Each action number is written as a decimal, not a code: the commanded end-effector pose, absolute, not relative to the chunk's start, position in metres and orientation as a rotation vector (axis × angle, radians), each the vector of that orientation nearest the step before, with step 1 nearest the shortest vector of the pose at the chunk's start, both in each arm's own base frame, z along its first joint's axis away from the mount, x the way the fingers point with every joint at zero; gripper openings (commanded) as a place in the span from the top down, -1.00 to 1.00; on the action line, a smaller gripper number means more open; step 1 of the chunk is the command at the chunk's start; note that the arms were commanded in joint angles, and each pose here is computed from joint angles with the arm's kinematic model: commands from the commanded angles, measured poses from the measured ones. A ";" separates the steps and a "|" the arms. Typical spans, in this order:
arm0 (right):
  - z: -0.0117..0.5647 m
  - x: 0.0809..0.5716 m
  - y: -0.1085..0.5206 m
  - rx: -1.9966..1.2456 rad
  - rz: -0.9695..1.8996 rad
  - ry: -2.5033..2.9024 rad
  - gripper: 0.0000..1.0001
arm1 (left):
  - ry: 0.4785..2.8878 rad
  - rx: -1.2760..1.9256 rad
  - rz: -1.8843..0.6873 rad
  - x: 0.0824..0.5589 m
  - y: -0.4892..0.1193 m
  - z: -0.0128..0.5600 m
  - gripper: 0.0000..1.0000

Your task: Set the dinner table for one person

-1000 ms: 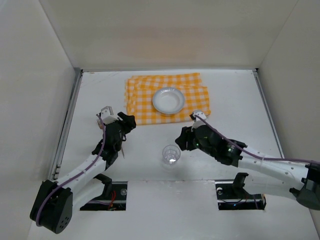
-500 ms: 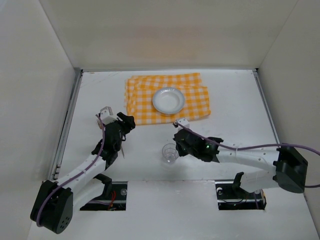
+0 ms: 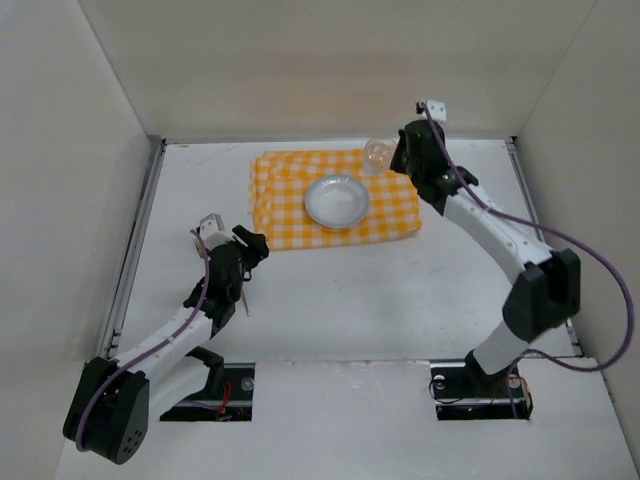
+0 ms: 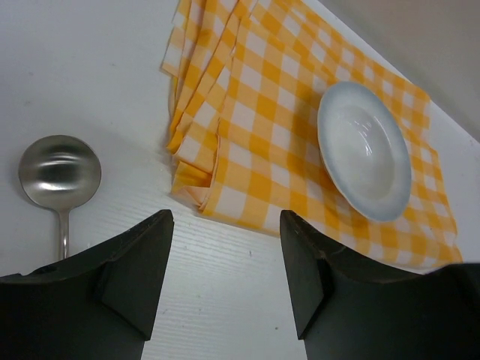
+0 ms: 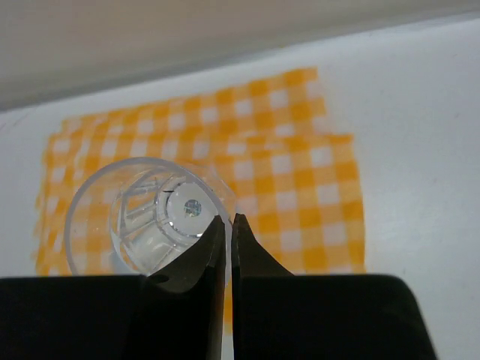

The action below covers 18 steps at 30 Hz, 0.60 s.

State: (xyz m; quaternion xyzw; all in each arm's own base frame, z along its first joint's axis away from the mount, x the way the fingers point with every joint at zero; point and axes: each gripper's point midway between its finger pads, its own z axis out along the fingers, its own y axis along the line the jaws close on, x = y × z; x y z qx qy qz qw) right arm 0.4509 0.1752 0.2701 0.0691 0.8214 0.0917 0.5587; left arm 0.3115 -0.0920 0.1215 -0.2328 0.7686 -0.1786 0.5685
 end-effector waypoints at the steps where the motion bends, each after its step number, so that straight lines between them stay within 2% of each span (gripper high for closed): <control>1: 0.264 0.510 0.157 0.194 0.153 1.939 0.94 | 1.763 -0.566 -0.428 0.317 -0.089 0.134 -0.12; 4: 0.243 0.549 0.146 0.237 0.120 1.993 0.95 | 1.772 -0.567 -0.423 0.317 -0.088 0.132 -0.12; 8: 0.224 0.578 0.134 0.273 0.080 2.019 0.95 | 1.771 -0.576 -0.414 0.318 -0.085 0.131 -0.12; 18: 0.167 0.606 0.111 0.329 0.036 2.115 0.94 | 1.795 -0.570 -0.407 0.320 -0.088 0.125 -0.12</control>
